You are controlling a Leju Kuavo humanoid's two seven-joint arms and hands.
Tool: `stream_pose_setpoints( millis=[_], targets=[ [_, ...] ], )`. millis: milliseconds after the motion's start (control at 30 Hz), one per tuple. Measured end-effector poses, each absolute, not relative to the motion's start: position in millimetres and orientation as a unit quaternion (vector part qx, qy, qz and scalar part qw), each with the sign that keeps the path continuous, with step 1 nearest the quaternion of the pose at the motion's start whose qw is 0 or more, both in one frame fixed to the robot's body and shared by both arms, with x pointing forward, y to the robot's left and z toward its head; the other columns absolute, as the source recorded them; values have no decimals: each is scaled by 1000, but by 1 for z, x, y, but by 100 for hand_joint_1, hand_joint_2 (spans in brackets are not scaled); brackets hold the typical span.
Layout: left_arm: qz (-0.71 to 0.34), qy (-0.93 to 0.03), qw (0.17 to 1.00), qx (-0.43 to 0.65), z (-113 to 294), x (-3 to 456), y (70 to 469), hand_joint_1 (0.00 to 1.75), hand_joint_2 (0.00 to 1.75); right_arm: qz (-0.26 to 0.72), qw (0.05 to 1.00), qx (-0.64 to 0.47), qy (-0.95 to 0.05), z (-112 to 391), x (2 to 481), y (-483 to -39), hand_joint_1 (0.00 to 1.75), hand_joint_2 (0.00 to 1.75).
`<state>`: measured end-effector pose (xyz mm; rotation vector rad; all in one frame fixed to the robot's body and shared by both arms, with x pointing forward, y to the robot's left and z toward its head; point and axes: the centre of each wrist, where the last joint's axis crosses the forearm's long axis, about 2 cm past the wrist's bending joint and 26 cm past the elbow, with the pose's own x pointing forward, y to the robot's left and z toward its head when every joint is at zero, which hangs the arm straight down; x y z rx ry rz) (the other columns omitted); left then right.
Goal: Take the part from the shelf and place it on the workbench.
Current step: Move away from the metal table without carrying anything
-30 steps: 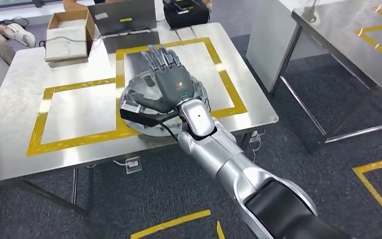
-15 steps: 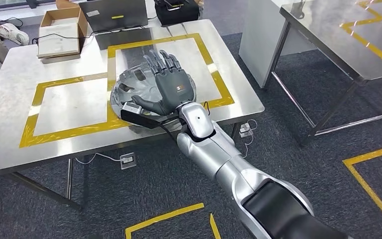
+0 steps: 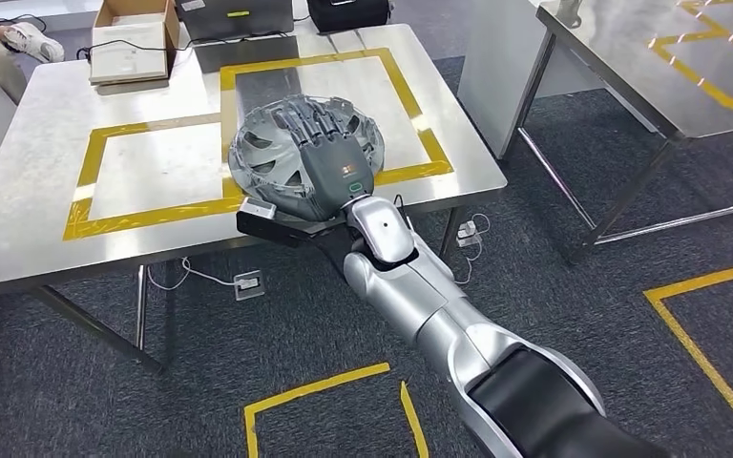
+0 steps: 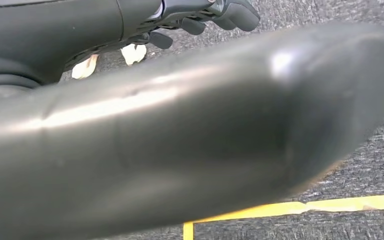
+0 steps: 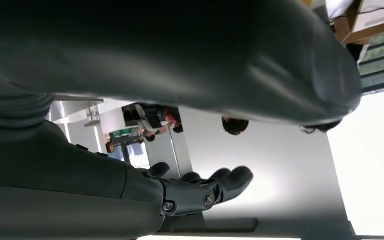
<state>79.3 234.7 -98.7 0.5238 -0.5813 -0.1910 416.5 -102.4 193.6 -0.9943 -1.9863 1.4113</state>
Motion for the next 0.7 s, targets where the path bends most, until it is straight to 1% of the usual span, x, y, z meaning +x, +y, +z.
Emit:
stream_pose_setpoints(
  millis=[433,567,633,700],
  targets=[
    [-88,-282,919,261,-99,80,240,0,0,525,260,-344,-734,191,416,-102,0,0],
    [-85,-279,917,271,-99,80,240,0,0,523,265,-341,-735,190,415,-102,0,175],
    [-84,-274,914,287,-99,79,241,0,0,522,268,-340,-735,190,415,-103,0,175],
    [-85,-269,910,305,-98,79,241,0,0,522,271,-339,-735,189,415,-104,0,87]
  ],
)
